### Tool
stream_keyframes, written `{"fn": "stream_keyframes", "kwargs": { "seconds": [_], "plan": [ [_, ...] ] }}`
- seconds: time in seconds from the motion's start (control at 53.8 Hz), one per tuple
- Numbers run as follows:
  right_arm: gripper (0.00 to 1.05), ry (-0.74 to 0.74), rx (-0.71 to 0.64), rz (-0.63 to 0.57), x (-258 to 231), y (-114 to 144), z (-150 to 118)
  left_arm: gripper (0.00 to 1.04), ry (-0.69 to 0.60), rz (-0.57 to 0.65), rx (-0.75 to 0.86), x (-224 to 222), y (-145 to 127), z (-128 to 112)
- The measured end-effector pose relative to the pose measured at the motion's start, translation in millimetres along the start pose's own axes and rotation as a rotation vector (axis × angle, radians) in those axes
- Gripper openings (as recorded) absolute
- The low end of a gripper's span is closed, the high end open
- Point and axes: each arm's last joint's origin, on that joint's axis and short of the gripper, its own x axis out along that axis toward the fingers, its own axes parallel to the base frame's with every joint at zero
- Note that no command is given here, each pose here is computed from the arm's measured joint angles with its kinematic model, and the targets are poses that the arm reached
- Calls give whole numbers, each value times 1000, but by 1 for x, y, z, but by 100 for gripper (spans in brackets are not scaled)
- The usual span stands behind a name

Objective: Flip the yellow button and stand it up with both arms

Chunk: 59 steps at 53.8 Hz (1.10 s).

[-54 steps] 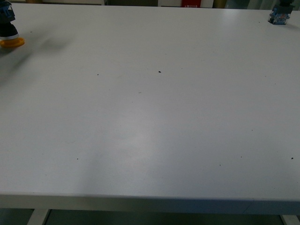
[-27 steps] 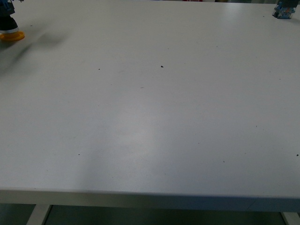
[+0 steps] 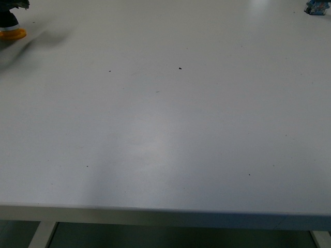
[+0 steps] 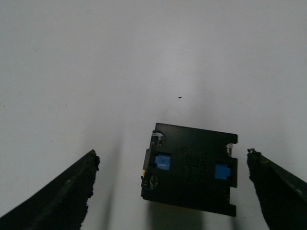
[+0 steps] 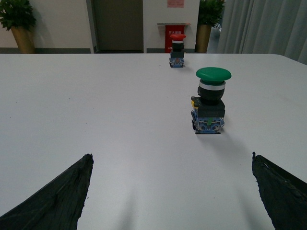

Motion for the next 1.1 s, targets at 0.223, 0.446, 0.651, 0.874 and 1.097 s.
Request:
{"fn": "stream_keyframes", "kwargs": {
  "seconds": [0.223, 0.446, 0.651, 0.874, 1.097],
  "plan": [
    [97, 0, 0, 0, 0, 0, 0, 69, -17, 7, -8, 1, 0, 1],
    [97, 0, 0, 0, 0, 0, 0, 44, -23, 5, -14, 1, -1, 2],
    [97, 0, 0, 0, 0, 0, 0, 36, -18, 9, -49, 0, -3, 2],
    [97, 0, 0, 0, 0, 0, 0, 36, -50, -23, -78, -8, -9, 0],
    [97, 0, 0, 0, 0, 0, 0, 36, -87, -87, -143, -20, -21, -9]
  ]
}}
